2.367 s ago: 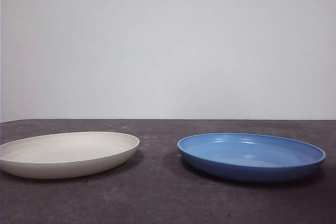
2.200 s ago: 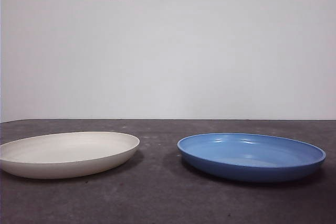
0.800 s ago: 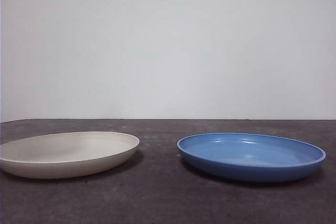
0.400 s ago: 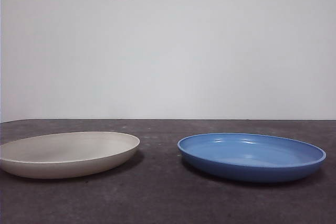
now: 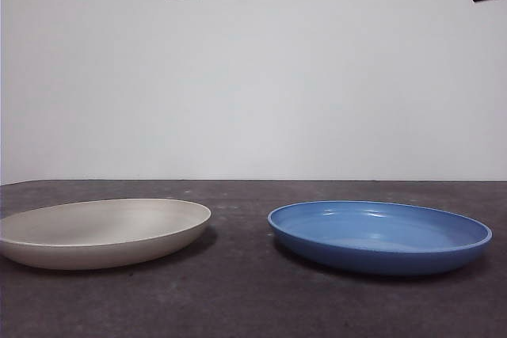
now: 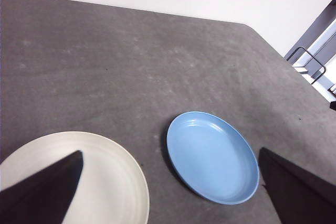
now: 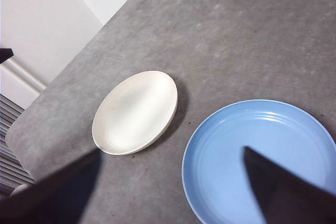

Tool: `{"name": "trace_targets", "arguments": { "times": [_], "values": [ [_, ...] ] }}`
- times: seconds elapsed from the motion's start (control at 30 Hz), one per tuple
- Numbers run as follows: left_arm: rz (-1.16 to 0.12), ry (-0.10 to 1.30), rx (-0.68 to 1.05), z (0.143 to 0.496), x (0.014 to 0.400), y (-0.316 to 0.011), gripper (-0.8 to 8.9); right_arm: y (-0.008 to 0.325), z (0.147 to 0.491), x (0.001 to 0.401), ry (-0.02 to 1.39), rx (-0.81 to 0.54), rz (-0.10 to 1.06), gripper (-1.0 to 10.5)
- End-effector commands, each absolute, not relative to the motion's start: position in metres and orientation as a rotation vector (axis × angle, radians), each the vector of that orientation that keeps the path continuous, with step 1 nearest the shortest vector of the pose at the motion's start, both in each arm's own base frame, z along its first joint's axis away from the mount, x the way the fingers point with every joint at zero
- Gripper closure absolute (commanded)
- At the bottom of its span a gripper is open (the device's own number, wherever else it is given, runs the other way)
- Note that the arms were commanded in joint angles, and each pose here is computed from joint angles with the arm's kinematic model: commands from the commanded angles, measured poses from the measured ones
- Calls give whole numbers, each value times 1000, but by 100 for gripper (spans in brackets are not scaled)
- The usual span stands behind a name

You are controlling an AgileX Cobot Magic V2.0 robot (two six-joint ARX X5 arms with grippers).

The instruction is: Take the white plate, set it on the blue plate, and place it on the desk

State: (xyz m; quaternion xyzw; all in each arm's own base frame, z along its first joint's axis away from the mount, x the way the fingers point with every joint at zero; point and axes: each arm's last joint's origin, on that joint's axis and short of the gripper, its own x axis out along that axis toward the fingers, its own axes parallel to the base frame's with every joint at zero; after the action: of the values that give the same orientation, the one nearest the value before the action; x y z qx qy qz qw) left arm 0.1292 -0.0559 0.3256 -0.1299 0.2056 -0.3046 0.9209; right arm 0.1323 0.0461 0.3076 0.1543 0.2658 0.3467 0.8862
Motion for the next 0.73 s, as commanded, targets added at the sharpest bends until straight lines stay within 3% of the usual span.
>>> {"name": "trace_targets", "arguments": {
  "times": [0.03,0.4,0.73],
  "values": [
    [-634,410,-269,331,129,-56,210,46,313,133,527,302,713,401],
    [-599,598,-340,330,131,-48,223,46,313,133,525,299,700,393],
    [-523,807,-466,334,186,-23,223,46,313,133,528,302,711,393]
  ]
}}
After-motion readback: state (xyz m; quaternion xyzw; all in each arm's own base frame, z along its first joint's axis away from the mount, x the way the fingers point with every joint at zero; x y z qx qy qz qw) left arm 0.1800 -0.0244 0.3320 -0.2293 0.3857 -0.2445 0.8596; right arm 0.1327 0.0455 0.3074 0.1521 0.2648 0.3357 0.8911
